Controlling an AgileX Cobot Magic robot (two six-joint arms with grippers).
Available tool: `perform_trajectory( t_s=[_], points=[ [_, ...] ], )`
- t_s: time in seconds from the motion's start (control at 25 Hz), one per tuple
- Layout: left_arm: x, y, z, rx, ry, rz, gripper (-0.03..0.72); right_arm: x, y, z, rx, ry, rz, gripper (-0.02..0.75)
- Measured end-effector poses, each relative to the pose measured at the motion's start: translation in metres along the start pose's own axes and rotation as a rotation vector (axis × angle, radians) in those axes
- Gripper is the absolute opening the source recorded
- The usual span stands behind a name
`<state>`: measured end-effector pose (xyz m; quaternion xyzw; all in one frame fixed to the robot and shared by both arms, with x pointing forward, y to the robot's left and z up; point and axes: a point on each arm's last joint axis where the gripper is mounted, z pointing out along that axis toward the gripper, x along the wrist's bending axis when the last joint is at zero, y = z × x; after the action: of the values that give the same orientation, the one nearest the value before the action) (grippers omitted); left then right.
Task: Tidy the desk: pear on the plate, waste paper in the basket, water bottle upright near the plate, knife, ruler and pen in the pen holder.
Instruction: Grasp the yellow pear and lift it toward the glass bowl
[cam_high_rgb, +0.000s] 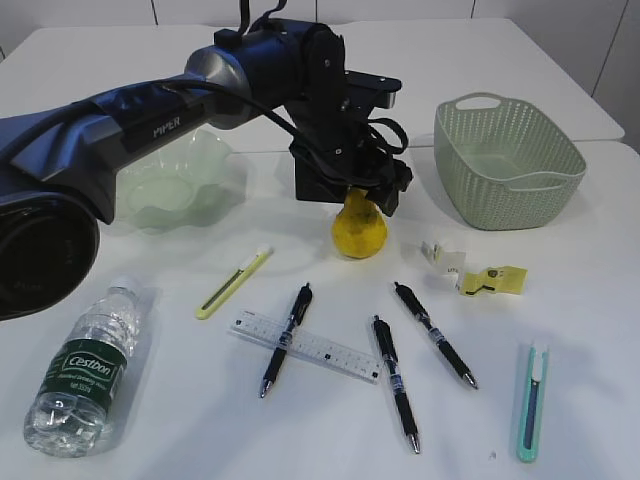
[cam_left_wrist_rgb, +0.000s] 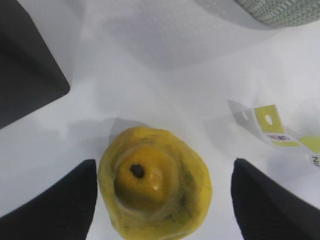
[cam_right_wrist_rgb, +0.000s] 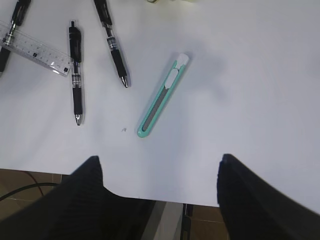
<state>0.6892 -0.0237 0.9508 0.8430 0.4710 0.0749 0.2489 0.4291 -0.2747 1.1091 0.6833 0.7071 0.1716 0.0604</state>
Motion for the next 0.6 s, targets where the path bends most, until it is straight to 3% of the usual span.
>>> perform_trajectory(
  t_s=[0.32,0.6],
  points=[
    [0.0001,-0.0009,0.0012,0.006,0.0,0.0,0.589,0.0,0.0,0.0,0.0,0.0,0.0,0.551],
    [0.0008,-0.0033,0.0028,0.028,0.005,0.002,0.52,0.0,0.0,0.0,0.0,0.0,0.0,0.552]
  ],
)
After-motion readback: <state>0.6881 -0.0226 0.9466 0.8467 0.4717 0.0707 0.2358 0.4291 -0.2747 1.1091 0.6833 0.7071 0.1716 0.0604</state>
